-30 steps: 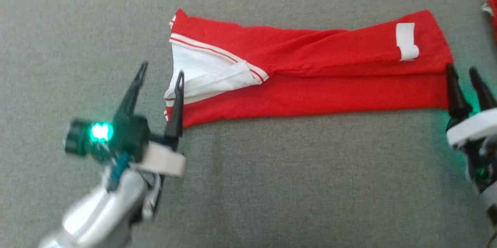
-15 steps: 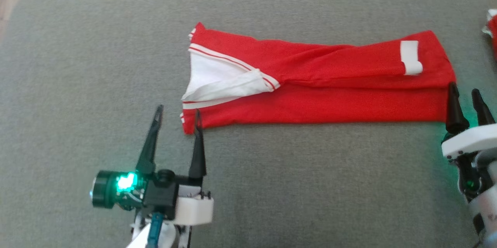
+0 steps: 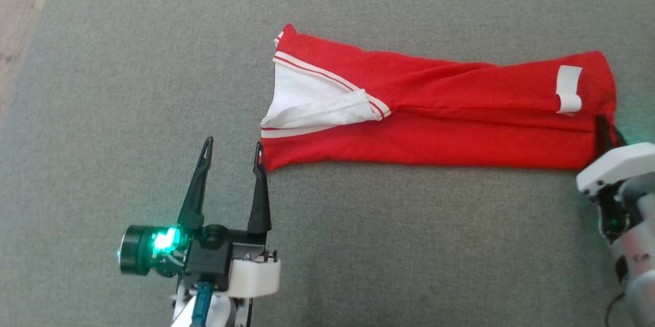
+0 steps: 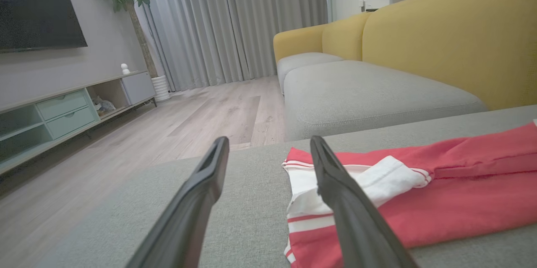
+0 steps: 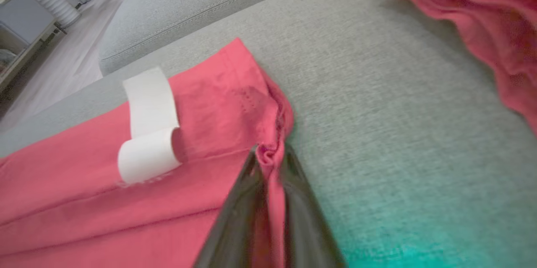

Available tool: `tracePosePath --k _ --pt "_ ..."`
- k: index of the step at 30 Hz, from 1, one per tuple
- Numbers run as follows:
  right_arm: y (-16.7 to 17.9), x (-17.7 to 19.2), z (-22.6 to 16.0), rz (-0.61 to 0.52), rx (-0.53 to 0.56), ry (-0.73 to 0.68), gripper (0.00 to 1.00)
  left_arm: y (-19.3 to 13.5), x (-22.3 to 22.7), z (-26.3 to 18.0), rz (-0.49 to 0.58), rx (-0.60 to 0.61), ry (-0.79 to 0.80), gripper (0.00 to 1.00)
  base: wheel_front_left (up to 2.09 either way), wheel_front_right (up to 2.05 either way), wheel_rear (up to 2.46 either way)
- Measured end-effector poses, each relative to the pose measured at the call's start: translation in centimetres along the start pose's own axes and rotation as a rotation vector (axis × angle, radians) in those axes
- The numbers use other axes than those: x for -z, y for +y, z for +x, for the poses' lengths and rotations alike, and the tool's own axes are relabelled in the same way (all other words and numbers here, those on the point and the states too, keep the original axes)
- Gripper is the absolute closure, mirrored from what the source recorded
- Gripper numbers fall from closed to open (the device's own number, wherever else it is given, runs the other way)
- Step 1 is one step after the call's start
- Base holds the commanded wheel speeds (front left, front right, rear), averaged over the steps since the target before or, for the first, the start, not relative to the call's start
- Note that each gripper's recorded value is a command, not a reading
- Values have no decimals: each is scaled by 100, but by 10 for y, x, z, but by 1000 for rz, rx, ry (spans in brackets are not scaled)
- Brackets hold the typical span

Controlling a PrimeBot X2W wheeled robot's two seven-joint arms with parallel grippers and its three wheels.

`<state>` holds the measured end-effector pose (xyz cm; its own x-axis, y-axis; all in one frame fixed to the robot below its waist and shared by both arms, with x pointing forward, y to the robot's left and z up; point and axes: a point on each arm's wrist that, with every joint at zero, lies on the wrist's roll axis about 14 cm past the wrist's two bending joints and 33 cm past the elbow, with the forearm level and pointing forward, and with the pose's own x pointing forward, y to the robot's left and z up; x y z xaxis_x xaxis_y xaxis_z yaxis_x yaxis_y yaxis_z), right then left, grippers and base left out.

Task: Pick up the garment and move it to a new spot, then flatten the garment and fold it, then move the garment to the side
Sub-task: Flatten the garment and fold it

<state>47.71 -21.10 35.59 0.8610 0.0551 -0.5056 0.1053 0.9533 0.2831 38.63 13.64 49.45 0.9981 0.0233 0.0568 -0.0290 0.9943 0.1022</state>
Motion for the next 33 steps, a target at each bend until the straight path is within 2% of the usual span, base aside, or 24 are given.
tracePosePath --k 5,9,14,17,21,26,29,33 --pt "-2 -5 -8 -3 0 -30 100 1 -2 -3 -9 -1 -3 0 0 0 0" --pt "-20 -13 -20 -22 27 -61 100 -6 -7 -2 -17 21 -20 0 0 0 0" --pt "-62 -60 -34 -80 92 -156 100 -8 -11 1 -14 35 -37 0 0 0 0" --pt "-67 -92 -40 -90 88 -225 100 -8 -11 1 -18 38 -37 0 0 0 0" --pt "-26 -129 -42 -45 -36 -317 100 -8 -9 -2 -19 39 -28 0 0 0 0" --pt "63 -161 -54 29 -294 -379 100 -10 -9 -3 -34 40 -26 0 0 0 0" --pt "117 -147 -66 57 -438 -335 100 -8 -7 -5 -39 29 -17 0 0 0 0" --pt "175 -118 -77 67 -568 -243 100 -2 -6 -8 -48 3 -9 0 0 0 0"
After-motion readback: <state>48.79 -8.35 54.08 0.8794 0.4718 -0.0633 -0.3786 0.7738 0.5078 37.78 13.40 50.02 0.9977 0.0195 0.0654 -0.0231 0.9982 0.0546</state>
